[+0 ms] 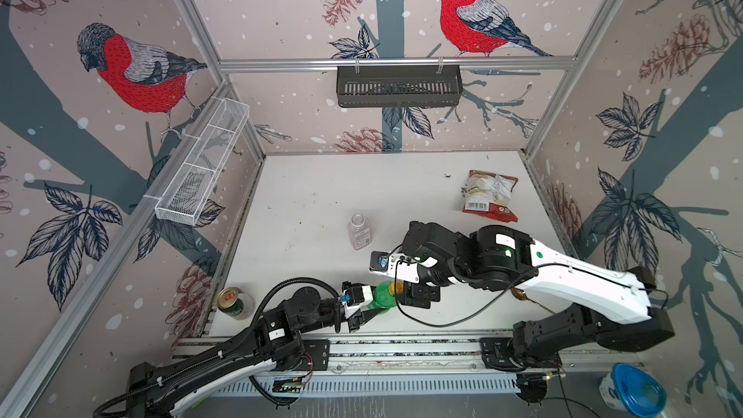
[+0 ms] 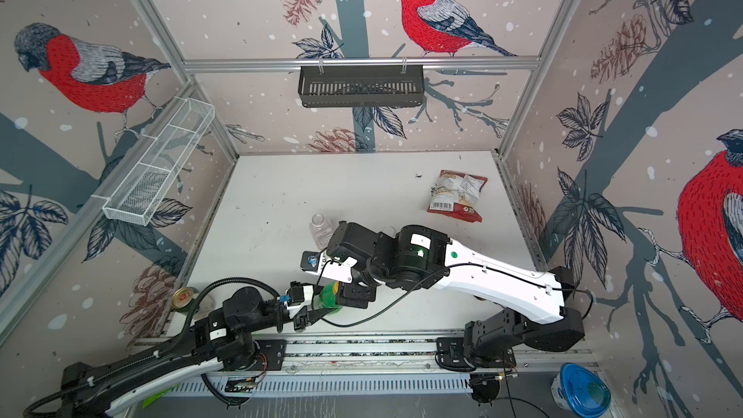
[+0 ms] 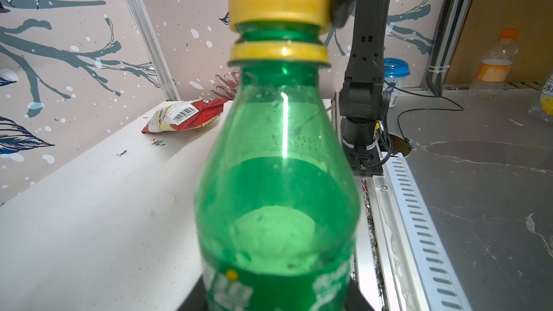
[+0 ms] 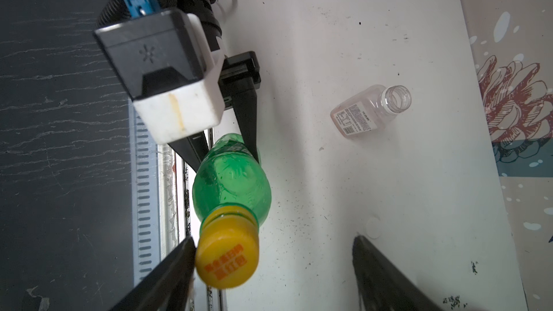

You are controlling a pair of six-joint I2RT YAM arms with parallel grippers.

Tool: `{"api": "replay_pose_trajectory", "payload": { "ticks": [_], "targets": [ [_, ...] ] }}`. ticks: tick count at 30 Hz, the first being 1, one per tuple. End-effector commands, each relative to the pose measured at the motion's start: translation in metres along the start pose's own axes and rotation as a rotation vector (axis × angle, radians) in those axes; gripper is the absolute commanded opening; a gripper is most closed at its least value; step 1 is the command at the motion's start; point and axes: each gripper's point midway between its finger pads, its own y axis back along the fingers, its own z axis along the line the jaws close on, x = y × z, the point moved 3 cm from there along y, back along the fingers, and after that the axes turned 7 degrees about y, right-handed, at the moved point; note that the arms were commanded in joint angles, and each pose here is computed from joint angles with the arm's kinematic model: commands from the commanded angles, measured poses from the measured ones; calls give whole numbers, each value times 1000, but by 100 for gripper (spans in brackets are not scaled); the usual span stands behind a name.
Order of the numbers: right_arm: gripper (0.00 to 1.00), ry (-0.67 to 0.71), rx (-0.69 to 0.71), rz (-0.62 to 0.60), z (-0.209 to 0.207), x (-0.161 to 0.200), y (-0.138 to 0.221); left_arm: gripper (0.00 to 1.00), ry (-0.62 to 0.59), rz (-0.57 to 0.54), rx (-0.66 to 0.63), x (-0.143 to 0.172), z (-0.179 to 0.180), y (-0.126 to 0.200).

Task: Screw on the bottle caps
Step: Screw the bottle cap onto the plastic bottle.

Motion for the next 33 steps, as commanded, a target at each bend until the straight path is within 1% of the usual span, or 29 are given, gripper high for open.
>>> {"api": "replay_pose_trajectory", "payload": {
  "ticks": [1, 26, 29, 33],
  "targets": [
    [83, -16, 30, -30, -6, -8, 0, 20, -10, -29, -3, -6, 0, 0],
    [84, -43, 88, -59, -19, -21, -4, 20, -12, -31, -6, -6, 1, 1],
    [83, -45, 75, -75, -18, -26, -3, 20, -14, -34, -6, -7, 1, 1],
    [84, -31, 25, -139, -8, -29, 12, 20, -17, -39, -11, -8, 1, 2]
  ]
}}
